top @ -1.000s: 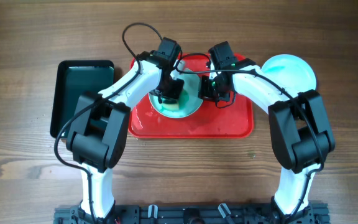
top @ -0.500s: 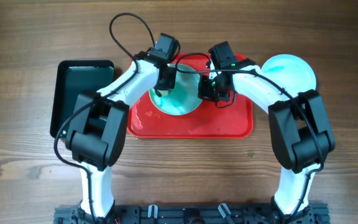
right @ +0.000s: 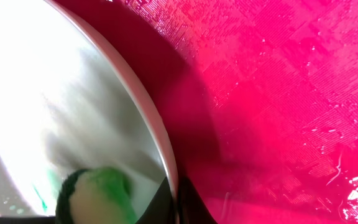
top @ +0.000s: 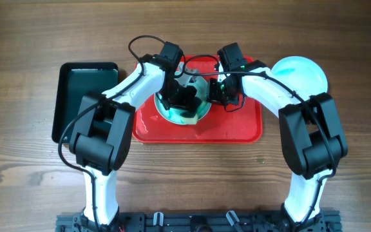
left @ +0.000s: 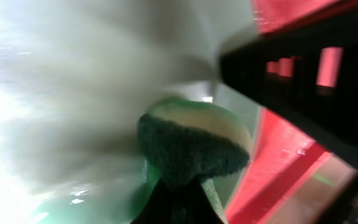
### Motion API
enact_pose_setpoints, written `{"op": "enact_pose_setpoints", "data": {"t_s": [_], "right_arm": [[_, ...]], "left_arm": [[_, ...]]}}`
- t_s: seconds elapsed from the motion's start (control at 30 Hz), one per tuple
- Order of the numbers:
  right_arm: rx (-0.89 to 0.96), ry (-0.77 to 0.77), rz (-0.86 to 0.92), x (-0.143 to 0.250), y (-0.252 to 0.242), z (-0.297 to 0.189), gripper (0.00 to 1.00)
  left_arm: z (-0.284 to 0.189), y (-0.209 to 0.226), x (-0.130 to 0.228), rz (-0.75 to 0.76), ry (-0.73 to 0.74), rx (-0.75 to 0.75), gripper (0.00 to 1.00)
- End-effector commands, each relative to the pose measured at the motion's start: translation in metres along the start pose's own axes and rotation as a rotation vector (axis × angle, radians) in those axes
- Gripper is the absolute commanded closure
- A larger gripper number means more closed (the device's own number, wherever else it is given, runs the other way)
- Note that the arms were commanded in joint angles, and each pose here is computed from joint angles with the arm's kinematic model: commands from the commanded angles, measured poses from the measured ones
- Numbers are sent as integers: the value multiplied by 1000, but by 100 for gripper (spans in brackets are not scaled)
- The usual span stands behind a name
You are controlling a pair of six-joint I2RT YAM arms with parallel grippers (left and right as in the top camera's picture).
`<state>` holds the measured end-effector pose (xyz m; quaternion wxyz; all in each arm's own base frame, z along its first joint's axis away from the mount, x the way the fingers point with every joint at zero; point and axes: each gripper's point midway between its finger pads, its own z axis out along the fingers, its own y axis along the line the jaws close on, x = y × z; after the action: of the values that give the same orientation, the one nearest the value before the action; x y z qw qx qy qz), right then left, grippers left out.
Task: Clean dirty plates on tray and stack at the side
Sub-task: 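Scrub the plate with the sponge in the left gripper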
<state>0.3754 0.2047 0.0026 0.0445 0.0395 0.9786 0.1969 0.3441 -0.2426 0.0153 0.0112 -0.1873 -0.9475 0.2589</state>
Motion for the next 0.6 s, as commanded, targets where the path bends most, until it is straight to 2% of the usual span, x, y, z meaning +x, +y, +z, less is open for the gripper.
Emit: {"op": "enact_pose_setpoints", "data": {"t_s": [0.0,0.13,0.23,0.33,0.43,0.57], "right_arm": [[28,35,-8,10,-10,11,96],[28,35,-8,10,-9,11,96],[28,34,-8,9,-9,11,96],[28,34,-7,9,-9,11,96],[28,34,-8,9,-9,11,96],[25,35,-11,10,-9,11,96]], "left_arm": [[-6,68,-1,-122,-29,-373,96],[-46,128,-6,-378,-193,-783,96],[-66,145,-7,-491,-293,-913,96],[-74,149,-9,-573,-366,-955,96],[-72,147,-15,-601,-407,-934,96],[-52,130,-18,-578,-355,-804,96]]}}
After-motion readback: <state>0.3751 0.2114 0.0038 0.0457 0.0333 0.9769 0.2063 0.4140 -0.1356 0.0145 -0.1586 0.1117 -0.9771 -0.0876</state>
